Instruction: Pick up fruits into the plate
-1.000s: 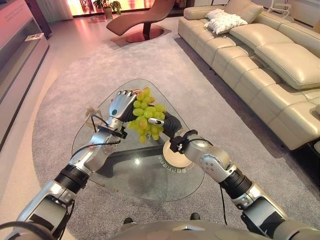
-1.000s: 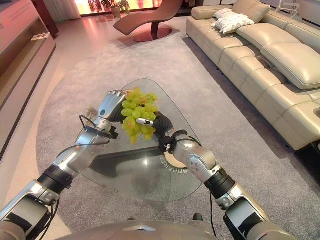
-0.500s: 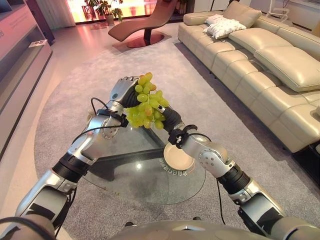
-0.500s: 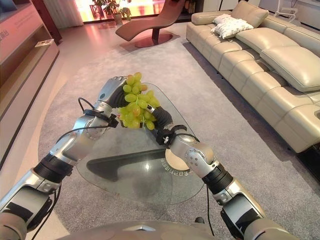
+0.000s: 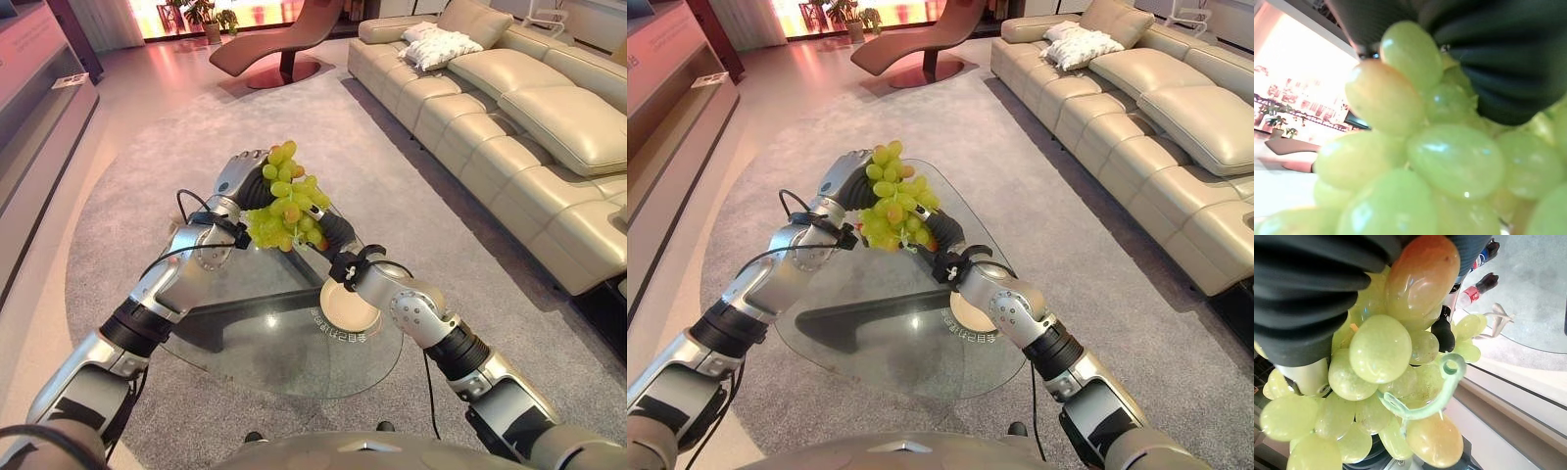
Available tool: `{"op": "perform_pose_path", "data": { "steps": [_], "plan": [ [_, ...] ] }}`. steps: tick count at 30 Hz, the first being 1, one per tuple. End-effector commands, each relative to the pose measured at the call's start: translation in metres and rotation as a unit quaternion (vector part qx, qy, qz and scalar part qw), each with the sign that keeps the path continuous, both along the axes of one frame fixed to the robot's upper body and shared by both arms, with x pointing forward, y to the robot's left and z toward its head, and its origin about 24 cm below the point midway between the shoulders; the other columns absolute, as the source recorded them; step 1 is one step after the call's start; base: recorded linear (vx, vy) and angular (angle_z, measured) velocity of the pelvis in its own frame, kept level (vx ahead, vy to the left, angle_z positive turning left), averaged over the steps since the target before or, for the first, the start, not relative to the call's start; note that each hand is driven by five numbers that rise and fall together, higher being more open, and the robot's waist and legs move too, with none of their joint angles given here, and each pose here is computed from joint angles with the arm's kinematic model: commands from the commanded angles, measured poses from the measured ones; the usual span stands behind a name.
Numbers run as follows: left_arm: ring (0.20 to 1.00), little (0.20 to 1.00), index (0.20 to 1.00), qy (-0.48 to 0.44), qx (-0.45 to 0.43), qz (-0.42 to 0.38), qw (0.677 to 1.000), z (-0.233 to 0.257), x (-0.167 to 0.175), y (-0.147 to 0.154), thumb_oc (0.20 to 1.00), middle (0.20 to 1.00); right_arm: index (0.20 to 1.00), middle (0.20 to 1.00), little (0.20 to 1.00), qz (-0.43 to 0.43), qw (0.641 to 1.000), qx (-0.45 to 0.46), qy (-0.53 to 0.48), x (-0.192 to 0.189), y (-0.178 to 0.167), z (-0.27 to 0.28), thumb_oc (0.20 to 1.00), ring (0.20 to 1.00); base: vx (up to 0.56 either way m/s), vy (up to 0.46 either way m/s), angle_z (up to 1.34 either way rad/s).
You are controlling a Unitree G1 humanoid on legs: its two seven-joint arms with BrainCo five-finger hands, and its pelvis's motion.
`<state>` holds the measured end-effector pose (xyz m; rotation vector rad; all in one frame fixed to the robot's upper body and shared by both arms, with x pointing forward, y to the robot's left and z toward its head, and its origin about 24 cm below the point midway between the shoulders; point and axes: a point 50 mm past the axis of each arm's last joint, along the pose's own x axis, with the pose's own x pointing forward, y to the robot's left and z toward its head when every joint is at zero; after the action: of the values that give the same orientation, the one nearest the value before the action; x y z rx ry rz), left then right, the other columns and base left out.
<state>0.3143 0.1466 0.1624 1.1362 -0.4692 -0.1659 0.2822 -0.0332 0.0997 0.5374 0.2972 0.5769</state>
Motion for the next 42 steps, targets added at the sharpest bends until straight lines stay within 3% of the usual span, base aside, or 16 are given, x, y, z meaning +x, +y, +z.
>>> {"op": "perform_pose_path", "data": {
  "steps": [1,4,5,6,13,26,32,36,37,42],
  "plan": [
    [0.2,0.2,0.2,-0.117,-0.007,-0.05,0.992,0.073,0.003,-0.019,0.2,0.2,0.2,0.2,0.2,0.07,0.988,0.108,-0.084,-0.009,0.041,0.063,0.2,0.2,0.0,0.0,0.0],
    [0.2,0.2,0.2,-0.094,-0.006,-0.057,0.994,0.069,0.005,-0.02,0.2,0.2,0.2,0.2,0.2,0.069,0.988,0.109,-0.085,-0.009,0.042,0.065,0.2,0.2,0.0,0.0,0.0],
    [0.464,0.464,0.464,-0.081,-0.014,-0.061,0.995,0.066,0.006,-0.02,0.464,0.464,0.2,0.2,0.2,0.069,0.988,0.11,-0.086,-0.009,0.042,0.064,0.2,0.2,0.0,0.0,0.0],
    [1.0,1.0,1.0,-0.064,-0.005,-0.065,0.996,0.062,0.007,-0.023,1.0,1.0,0.2,0.2,0.2,0.068,0.988,0.111,-0.086,-0.008,0.041,0.063,0.2,0.2,0.0,0.0,0.0],
    [1.0,1.0,1.0,-0.042,0.037,-0.083,0.995,0.051,0.007,-0.031,1.0,1.0,0.2,0.2,0.2,0.07,0.987,0.112,-0.09,-0.008,0.042,0.063,0.2,0.2,0.0,0.0,0.0],
    [1.0,1.0,1.0,0.101,0.217,-0.087,0.967,0.0,0.017,-0.041,1.0,1.0,0.2,0.2,0.2,0.054,0.986,0.122,-0.099,-0.004,0.038,0.066,0.2,0.2,0.0,0.0,0.0],
    [1.0,1.0,1.0,0.202,0.348,-0.102,0.91,-0.043,0.014,-0.043,1.0,1.0,0.2,0.2,0.2,0.045,0.986,0.123,-0.102,0.0,0.036,0.067,0.2,0.2,0.0,0.0,0.0],
    [1.0,1.0,1.0,0.214,0.406,-0.1,0.883,-0.063,0.012,-0.04,1.0,1.0,0.2,0.2,0.2,0.044,0.986,0.121,-0.102,0.002,0.034,0.068,0.2,0.2,0.0,0.0,0.0],
    [1.0,1.0,1.0,0.226,0.451,-0.088,0.859,-0.076,0.012,-0.036,1.0,1.0,0.2,0.2,0.2,0.043,0.987,0.119,-0.103,0.003,0.033,0.069,0.2,0.2,0.0,0.0,0.0],
    [1.0,1.0,1.0,0.256,0.529,-0.069,0.806,-0.114,0.007,-0.021,1.0,1.0,0.2,0.2,0.2,0.041,0.987,0.113,-0.106,0.005,0.029,0.071,0.2,0.2,-0.02,0.0,-0.06]
  ]
}}
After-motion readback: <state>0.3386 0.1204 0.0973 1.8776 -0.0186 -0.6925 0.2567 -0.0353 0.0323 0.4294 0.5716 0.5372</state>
